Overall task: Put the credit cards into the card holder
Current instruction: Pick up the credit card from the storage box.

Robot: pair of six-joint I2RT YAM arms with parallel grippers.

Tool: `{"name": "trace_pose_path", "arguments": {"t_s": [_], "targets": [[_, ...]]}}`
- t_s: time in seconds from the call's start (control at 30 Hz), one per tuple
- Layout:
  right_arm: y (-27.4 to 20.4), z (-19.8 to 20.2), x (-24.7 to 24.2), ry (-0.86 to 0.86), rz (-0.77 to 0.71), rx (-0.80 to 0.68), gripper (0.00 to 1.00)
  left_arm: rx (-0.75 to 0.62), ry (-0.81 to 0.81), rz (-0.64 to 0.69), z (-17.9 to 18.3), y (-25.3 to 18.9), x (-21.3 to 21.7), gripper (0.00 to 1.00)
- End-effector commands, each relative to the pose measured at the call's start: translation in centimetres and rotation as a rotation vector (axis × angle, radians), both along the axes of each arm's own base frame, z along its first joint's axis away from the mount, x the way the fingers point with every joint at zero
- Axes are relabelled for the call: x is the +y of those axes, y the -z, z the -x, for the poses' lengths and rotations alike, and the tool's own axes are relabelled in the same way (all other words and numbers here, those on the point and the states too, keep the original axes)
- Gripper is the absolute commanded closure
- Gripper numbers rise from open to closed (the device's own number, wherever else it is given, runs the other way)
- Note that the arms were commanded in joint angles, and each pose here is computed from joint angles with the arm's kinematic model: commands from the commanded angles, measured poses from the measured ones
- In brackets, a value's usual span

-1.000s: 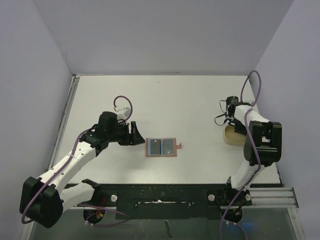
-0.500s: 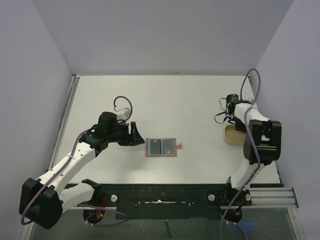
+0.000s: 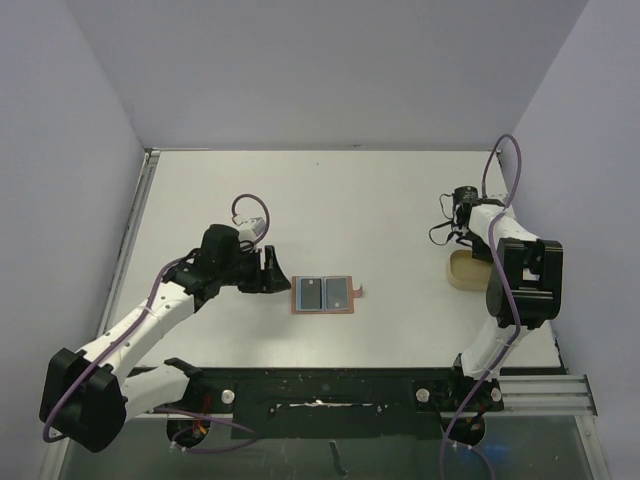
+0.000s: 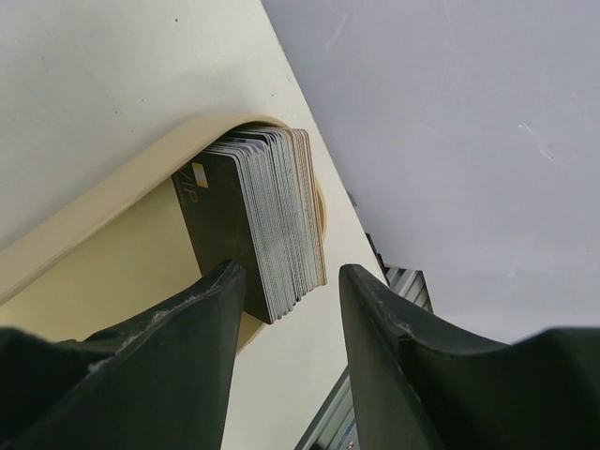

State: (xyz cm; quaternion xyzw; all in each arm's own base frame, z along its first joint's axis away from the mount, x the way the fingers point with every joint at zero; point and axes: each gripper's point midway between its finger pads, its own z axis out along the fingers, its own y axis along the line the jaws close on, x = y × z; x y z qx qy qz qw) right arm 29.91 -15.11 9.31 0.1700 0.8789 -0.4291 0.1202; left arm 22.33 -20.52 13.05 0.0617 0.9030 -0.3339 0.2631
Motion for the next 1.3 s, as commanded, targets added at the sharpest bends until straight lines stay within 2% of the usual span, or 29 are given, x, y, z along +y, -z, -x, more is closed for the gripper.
{"name": "trace_pose_path", "arguments": {"t_s": [0.0,0.57,1.27], "targets": [[0.0,-0.8,-0.8,0.005,0.024,-0.028,0.55,-0.036,-0.013,0.009,-1.3,-0.9,-0.1,0.39],[1.6,-0.7,-1.7,0.022,-0.05,-0.018,0.55,-0.017,-0.056,-0.001,-2.3,-0.2,0.7,0.39],[-0.6,-1.0,-1.9,0.013,-0.04,-0.088,0.76,0.007,-0.052,0.009,-2.3,0.3,0.6,0.39]]}}
